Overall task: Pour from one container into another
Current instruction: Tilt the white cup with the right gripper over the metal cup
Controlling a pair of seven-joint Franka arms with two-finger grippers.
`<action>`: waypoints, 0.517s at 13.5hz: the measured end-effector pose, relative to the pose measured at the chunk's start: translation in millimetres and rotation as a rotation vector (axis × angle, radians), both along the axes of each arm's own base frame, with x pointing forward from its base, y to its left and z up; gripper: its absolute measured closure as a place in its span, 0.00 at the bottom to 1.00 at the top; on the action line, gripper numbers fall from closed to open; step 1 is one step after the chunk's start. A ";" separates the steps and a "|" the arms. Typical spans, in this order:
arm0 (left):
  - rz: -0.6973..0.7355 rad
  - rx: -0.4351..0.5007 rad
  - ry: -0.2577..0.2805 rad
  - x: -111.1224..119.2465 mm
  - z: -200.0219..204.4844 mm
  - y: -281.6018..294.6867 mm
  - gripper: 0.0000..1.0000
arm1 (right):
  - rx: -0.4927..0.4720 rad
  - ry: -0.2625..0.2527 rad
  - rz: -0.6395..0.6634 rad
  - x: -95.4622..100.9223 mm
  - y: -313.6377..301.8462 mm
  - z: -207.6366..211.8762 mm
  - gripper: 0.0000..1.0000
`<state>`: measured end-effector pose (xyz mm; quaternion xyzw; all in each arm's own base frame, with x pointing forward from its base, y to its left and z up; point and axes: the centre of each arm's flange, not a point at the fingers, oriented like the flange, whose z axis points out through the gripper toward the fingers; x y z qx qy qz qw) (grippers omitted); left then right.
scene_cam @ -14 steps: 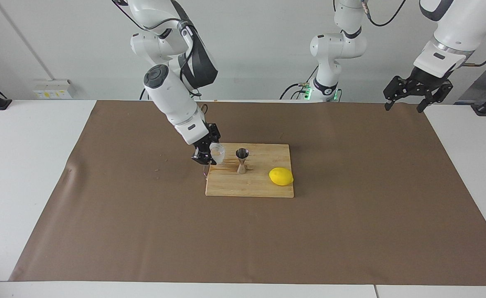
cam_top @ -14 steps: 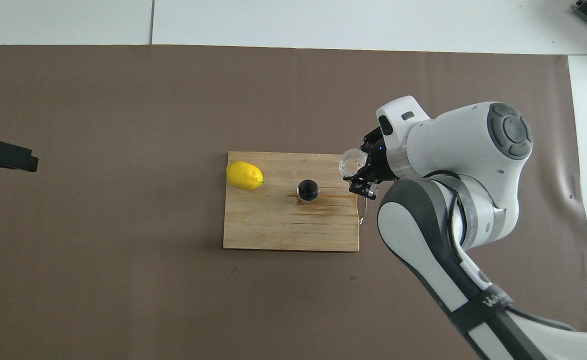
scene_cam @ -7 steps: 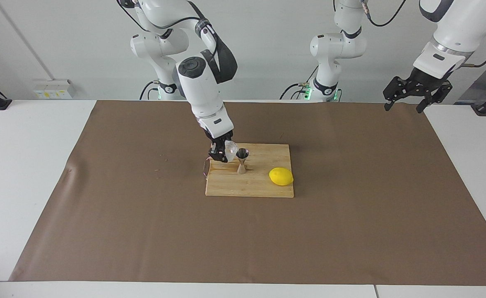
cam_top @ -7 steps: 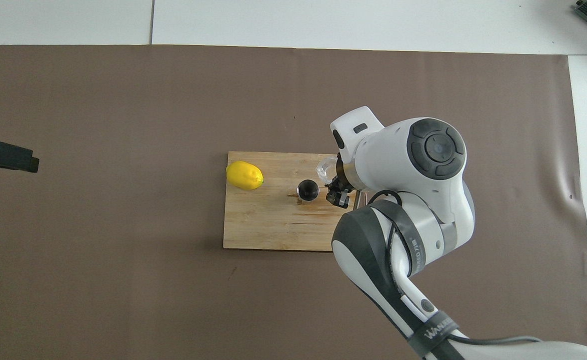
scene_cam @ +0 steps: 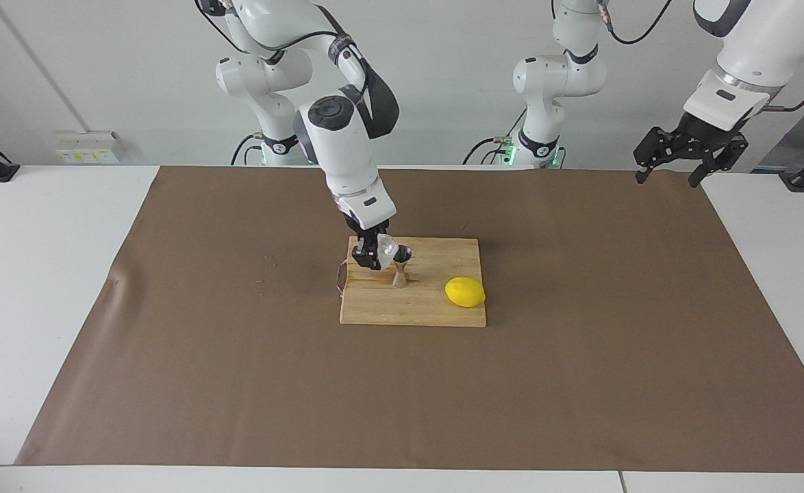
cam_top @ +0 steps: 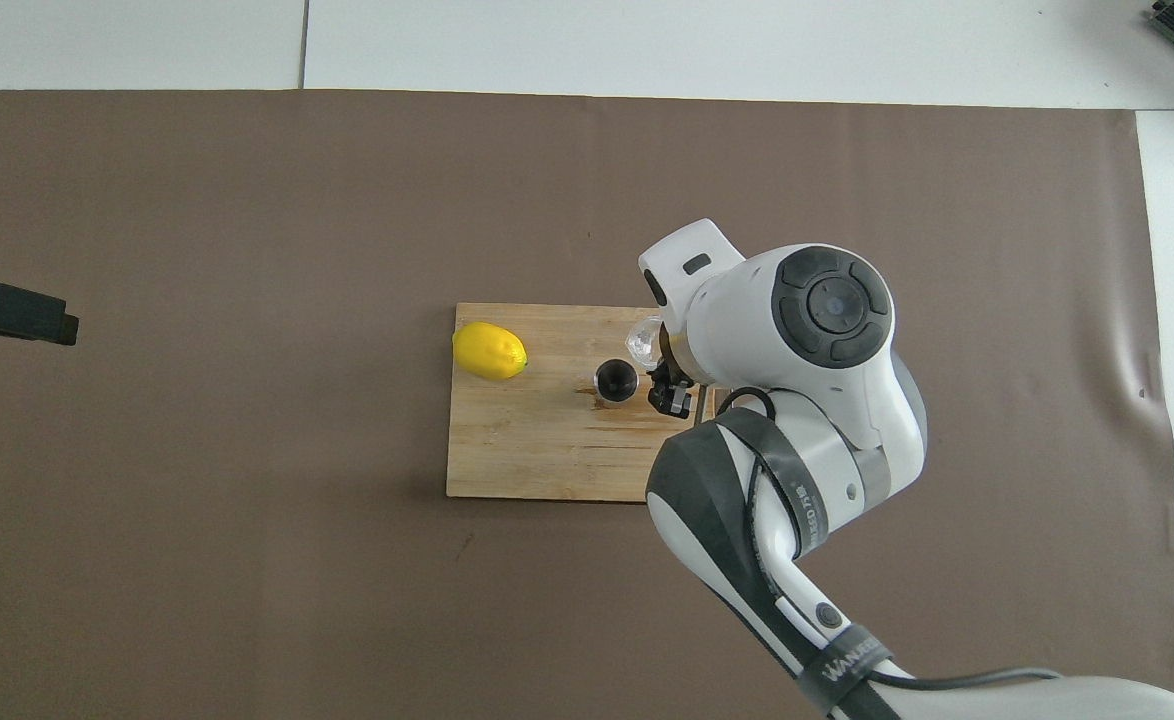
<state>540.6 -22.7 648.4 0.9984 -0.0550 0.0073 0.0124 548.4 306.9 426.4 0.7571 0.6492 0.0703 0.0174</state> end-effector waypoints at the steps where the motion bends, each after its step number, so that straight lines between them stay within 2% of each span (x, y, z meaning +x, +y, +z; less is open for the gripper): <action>1: 0.001 0.000 0.000 0.0 0.0 -0.1 0.00 | -0.015 -0.004 0.013 -1.4 2.3 -1.2 0.49; 7: 0.013 -0.001 0.004 0.9 -1.9 -0.5 0.00 | -0.108 -0.038 0.089 -7.9 12.4 -6.6 0.49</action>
